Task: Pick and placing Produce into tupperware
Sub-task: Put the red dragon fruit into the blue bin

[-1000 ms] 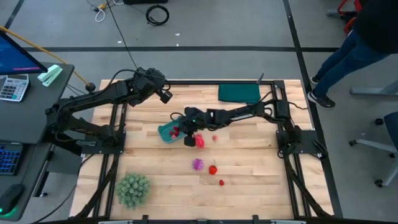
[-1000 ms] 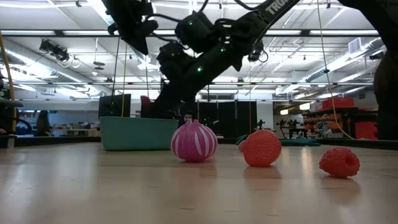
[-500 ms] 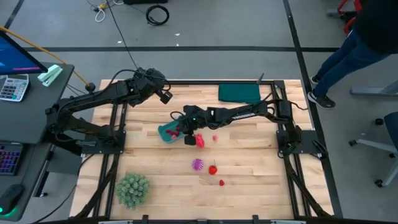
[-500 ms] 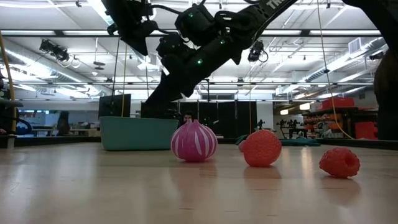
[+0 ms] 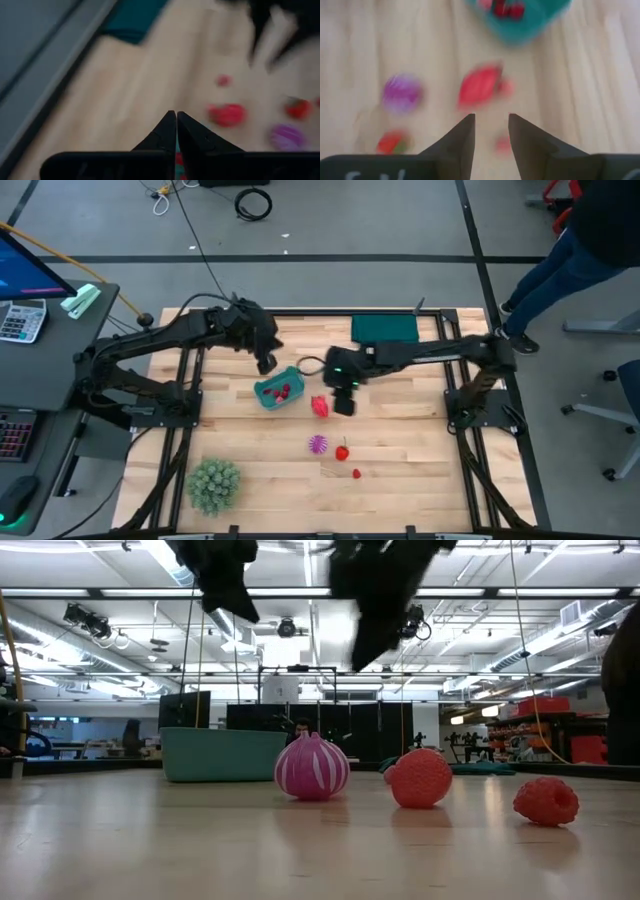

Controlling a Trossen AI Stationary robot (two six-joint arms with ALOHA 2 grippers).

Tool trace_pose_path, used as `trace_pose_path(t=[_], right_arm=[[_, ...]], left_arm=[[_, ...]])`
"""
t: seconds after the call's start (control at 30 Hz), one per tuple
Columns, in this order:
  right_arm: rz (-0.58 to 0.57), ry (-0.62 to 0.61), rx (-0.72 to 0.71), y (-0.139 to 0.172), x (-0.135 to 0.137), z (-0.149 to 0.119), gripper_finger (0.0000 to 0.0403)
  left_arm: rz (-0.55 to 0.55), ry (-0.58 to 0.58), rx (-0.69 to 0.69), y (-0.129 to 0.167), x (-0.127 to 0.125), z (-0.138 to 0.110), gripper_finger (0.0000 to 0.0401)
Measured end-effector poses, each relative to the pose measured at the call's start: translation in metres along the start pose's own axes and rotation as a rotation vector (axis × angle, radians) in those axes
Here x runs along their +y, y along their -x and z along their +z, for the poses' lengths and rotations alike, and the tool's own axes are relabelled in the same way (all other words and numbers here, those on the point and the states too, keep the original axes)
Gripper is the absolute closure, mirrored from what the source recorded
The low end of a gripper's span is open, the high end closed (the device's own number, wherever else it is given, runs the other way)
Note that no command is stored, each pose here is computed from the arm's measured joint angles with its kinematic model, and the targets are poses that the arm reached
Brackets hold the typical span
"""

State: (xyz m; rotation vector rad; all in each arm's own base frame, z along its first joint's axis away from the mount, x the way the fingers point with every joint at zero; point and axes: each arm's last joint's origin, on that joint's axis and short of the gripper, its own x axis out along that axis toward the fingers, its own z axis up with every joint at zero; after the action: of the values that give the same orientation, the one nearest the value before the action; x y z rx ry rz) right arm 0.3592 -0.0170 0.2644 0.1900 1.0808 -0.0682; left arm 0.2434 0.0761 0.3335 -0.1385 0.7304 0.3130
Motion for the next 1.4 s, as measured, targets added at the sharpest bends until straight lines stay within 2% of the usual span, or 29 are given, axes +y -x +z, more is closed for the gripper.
trace_pose_path(t=[0.1, 0.17, 0.3, 0.4, 0.5, 0.67, 0.8, 0.97, 1.07, 1.3, 1.4], right_arm=[[0.004, -0.037, 0.09, 0.035, 0.016, -0.021, 0.0277], [0.009, -0.05, 0.101, 0.054, 0.027, -0.033, 0.0277], [-0.017, -0.04, 0.022, 0.083, 0.047, -0.054, 0.0277], [-0.056, -0.033, -0.025, 0.096, 0.057, -0.07, 0.0279], [-0.113, -0.012, -0.076, 0.106, 0.062, -0.086, 0.0279], [-0.161, -0.027, -0.085, 0.104, 0.064, -0.11, 0.0279], [-0.172, -0.058, -0.045, 0.093, 0.062, -0.127, 0.0279], [-0.2, -0.053, 0.021, 0.077, 0.056, -0.144, 0.0279], [-0.216, -0.051, 0.049, 0.07, 0.054, -0.15, 0.0279], [-0.216, -0.138, 0.047, 0.064, 0.054, -0.153, 0.0279], [-0.212, -0.14, 0.044, 0.064, 0.054, -0.152, 0.0279]], left_arm=[[-0.089, -0.052, 0.007, 0.001, -0.02, -0.002, 0.0376], [-0.134, -0.123, 0.018, -0.002, -0.035, -0.003, 0.0374], [-0.204, -0.287, 0.035, -0.012, -0.062, -0.007, 0.0377], [-0.246, -0.402, 0.076, -0.031, -0.082, -0.012, 0.0382], [-0.215, -0.556, 0.103, -0.056, -0.096, -0.018, 0.0387], [-0.046, -0.723, 0.092, -0.1, -0.108, -0.021, 0.0392], [-0.039, -0.744, 0.107, -0.125, -0.113, -0.027, 0.0391], [-0.058, -0.878, 0.148, -0.138, -0.117, -0.035, 0.0373], [-0.071, -0.939, 0.152, -0.14, -0.12, -0.037, 0.0352], [-0.103, -1.089, 0.176, -0.15, -0.127, -0.046, 0.028], [-0.106, -1.116, 0.181, -0.156, -0.128, -0.048, 0.0248]])
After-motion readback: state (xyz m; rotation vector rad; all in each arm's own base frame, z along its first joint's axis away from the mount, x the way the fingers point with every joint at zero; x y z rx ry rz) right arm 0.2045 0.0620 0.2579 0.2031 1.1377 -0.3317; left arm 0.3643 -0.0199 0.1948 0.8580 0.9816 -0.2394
